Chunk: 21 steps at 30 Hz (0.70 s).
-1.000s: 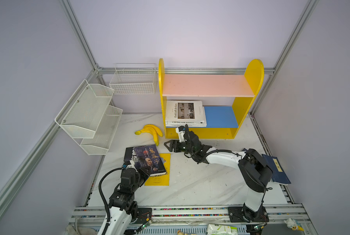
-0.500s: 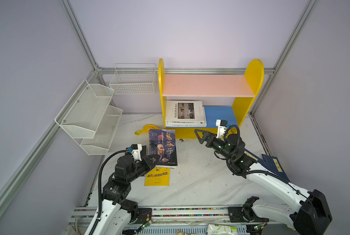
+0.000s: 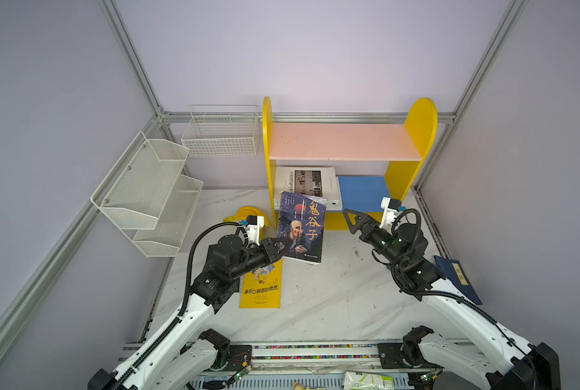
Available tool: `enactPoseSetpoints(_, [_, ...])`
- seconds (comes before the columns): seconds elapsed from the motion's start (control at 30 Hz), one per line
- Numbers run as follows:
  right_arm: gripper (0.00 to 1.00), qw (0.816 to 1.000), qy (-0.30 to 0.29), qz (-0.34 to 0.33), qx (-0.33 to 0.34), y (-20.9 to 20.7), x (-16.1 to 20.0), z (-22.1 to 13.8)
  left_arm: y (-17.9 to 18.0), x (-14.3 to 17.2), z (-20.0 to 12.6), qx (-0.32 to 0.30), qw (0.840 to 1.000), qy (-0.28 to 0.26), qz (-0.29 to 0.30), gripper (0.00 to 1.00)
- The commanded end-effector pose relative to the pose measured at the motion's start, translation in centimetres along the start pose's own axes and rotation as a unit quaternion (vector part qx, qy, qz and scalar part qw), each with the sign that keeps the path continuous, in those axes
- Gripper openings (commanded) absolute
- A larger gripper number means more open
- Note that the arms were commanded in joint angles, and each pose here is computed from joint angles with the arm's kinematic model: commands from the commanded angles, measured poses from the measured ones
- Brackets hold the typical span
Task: Stacking books/files
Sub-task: Pick up the book from the book, then pass the book.
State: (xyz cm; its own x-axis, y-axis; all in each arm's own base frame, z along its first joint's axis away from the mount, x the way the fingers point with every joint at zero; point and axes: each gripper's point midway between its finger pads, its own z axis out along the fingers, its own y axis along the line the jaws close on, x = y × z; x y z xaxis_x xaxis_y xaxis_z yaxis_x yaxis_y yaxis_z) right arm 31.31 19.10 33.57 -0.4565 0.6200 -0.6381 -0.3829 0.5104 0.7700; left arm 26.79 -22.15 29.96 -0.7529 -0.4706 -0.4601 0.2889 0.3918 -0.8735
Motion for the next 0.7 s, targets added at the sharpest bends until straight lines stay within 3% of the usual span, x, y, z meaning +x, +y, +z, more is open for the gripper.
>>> enactPoseSetpoints(0.0, [0.97, 1.0, -0.005, 0.003, -0.027, 1.3, -0.8, -1.5, -10.2, -6.5, -0.6, 0.13, 0.982, -0.103, 0.096, 0.02])
enactPoseSetpoints(0.13, [0.97, 0.999, 0.013, 0.028, -0.041, 1.3, 0.1, -2.0, -11.2, -8.6, 2.4, 0.142, 0.979, -0.114, 0.095, 0.0])
enactPoseSetpoints(0.3, [0.97, 0.993, 0.04, 0.078, -0.081, 1.2, 2.1, -2.4, -11.2, -10.9, 4.5, 0.144, 0.973, -0.164, 0.079, 0.0])
enactPoseSetpoints(0.53, [0.94, 0.969, 0.045, 0.178, -0.165, 1.3, 3.6, -2.1, -11.1, -12.3, 7.1, 0.163, 0.966, -0.198, 0.041, 0.0])
enactPoseSetpoints(0.67, [0.94, 0.965, 0.048, 0.178, -0.187, 1.7, 3.9, -1.0, -10.6, -12.5, 8.9, 0.169, 0.963, -0.208, 0.019, 0.0])
